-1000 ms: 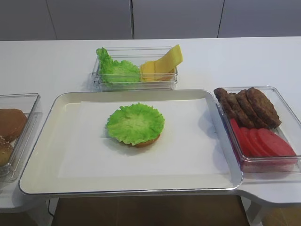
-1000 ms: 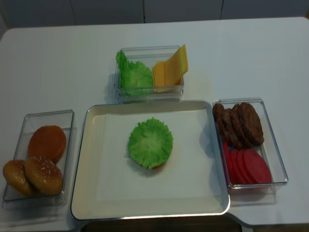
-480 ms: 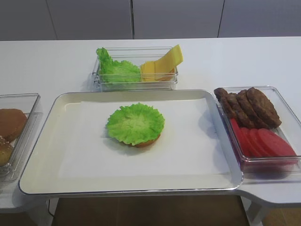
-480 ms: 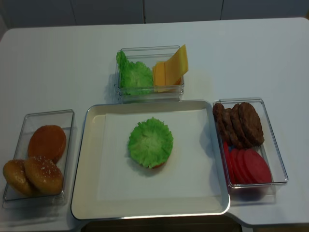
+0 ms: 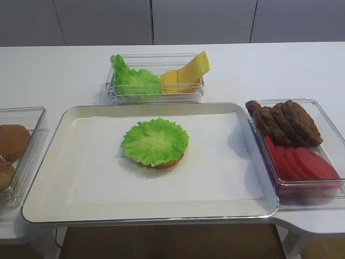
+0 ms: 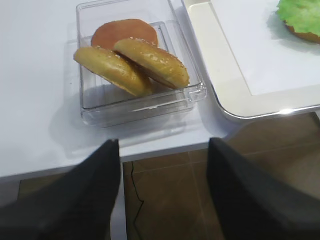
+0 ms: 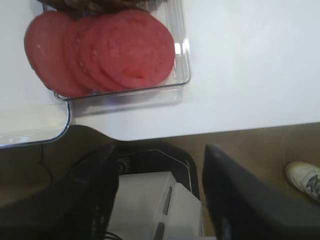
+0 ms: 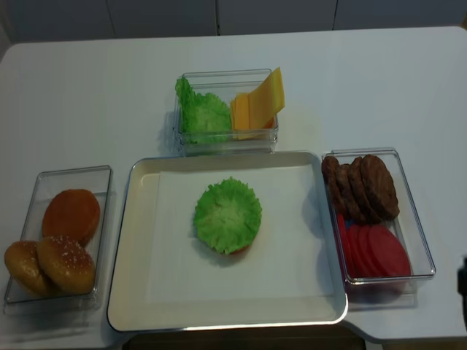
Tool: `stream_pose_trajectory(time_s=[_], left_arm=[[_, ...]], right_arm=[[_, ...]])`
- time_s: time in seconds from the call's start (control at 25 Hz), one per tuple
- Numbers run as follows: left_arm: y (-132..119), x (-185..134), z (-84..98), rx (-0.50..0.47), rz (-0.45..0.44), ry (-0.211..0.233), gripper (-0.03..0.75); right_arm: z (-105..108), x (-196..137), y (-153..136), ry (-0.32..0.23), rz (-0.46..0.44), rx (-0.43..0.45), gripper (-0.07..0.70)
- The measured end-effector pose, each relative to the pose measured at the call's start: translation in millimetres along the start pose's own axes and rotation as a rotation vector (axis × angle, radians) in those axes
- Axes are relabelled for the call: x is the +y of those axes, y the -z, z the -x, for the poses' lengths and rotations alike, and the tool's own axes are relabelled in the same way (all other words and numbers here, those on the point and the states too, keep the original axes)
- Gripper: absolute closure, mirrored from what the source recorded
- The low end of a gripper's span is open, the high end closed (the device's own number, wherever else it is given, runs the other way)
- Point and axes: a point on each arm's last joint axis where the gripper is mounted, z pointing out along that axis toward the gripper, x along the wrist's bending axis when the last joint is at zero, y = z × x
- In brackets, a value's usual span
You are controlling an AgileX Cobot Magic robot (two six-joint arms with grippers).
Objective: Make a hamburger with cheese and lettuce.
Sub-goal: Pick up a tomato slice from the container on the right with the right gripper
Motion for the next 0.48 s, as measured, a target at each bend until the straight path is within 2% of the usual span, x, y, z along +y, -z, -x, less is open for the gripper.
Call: stream_pose_trajectory(time_s=[0.16,0.36,0.48], left_arm=[[0.0,0.0,0.0,0.0,0.0,0.0,0.302],[0.0,0.0,0.0,0.0,0.0,0.0,0.302],[0.0,0.0,0.0,0.0,0.0,0.0,0.302]], right_arm=[[-5.6,28.5,-8.0,-0.027,-0.051,0.014,0.203],[-11.5,46.3,-22.6,-0.06,-0.114,0.057,0.203],[-20.7,47.8,-30.4,-0.033,-0.152,0.069,0.203]])
